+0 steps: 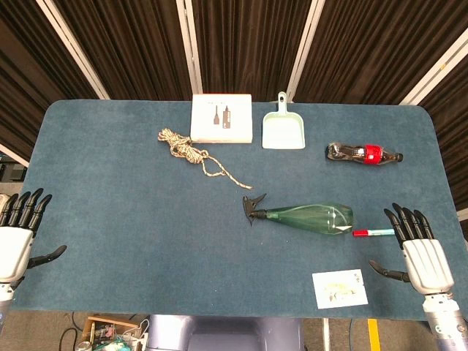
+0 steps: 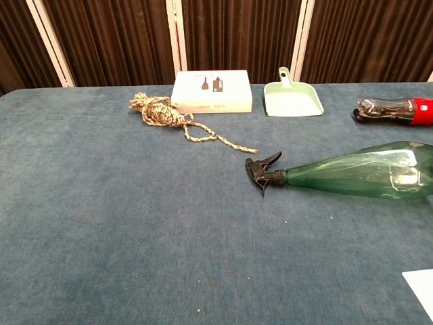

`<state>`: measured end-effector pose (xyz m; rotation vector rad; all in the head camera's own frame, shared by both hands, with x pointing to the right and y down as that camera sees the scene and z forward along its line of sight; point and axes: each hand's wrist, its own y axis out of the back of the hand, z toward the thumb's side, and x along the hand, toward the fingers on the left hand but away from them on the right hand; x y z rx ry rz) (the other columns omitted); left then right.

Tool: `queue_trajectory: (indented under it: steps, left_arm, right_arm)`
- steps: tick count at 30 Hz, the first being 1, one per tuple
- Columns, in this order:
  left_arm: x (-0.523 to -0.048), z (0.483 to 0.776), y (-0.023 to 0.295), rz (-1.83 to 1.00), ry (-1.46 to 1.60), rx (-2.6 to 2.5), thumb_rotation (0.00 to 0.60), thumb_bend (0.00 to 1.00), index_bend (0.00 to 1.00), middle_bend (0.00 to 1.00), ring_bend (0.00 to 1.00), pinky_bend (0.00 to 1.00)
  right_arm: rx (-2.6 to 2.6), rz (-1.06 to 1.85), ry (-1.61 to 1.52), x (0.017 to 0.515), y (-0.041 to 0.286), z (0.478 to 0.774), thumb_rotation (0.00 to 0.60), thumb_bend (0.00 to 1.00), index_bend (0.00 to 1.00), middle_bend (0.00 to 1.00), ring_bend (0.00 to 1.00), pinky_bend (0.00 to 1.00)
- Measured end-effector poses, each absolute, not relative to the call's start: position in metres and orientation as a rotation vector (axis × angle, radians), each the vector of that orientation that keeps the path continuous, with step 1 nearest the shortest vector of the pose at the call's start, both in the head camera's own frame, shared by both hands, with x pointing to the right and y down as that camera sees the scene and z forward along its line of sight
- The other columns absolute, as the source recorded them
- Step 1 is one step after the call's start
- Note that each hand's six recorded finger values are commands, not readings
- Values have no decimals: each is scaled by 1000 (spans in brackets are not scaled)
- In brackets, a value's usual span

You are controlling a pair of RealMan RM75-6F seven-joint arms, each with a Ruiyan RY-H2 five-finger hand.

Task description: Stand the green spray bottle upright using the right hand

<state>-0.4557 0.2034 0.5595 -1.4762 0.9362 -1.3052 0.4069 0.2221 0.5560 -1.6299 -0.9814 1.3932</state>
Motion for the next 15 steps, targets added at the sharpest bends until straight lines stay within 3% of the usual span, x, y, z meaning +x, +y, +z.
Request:
queue_trajectory:
  steps: [15]
  left_arm:
    - [-454,571,181,-1307,920,-1484,600,29,0,0,0,0]
  right_arm:
    - [-1588,1362,-794,352,238,583,600,208,0,0,0,0]
